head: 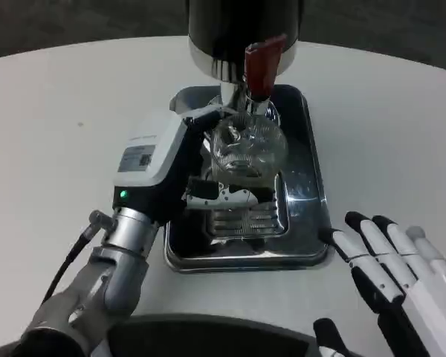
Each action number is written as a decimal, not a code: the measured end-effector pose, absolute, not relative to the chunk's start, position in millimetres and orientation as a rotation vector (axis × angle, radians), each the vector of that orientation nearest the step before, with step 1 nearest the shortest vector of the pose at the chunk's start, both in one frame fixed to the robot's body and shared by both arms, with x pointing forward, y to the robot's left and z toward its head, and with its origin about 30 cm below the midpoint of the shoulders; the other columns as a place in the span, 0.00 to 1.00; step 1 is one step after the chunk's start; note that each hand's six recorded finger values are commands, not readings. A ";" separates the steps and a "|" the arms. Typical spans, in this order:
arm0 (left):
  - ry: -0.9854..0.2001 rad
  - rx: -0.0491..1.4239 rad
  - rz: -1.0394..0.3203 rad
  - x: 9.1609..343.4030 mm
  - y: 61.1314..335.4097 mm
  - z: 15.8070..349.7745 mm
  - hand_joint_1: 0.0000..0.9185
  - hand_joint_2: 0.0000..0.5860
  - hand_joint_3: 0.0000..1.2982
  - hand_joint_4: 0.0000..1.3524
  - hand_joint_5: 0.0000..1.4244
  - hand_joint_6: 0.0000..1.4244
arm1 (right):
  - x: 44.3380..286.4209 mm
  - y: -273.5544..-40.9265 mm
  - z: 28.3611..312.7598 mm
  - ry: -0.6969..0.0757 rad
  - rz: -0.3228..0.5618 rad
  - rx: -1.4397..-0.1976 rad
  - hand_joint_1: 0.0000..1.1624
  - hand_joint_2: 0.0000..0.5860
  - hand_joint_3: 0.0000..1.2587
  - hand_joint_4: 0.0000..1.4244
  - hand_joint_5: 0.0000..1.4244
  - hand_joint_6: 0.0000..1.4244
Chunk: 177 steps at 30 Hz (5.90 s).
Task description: Grasp the cup under the faucet to collect the drink, then remove the cup.
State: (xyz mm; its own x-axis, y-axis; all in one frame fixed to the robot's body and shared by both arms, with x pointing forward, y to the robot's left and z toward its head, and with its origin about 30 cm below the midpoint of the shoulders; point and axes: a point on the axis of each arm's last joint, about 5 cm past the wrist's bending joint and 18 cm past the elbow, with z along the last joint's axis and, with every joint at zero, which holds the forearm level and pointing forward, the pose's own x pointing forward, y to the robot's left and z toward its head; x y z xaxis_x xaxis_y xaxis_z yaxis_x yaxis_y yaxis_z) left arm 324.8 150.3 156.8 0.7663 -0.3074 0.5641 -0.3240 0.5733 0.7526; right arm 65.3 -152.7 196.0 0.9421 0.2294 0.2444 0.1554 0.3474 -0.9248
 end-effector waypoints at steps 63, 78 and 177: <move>-0.915 0.357 -0.485 256.7 212.9 292.3 0.00 0.21 0.00 0.00 0.00 0.00 | 84.3 -138.4 177.5 -0.362 0.050 -1.182 0.33 0.85 0.07 0.02 0.02 0.01; -0.699 0.008 -0.814 278.5 192.3 301.2 0.00 0.14 0.00 0.00 0.00 0.00 | 77.4 -139.2 180.1 -0.359 0.005 -1.167 0.34 0.85 0.07 0.02 0.02 0.01; -0.855 1.268 -0.753 245.2 183.9 339.4 0.00 0.13 0.00 0.00 0.00 0.00 | 122.7 -145.4 173.1 -0.221 -0.038 -0.764 0.45 0.52 0.00 0.00 0.00 0.00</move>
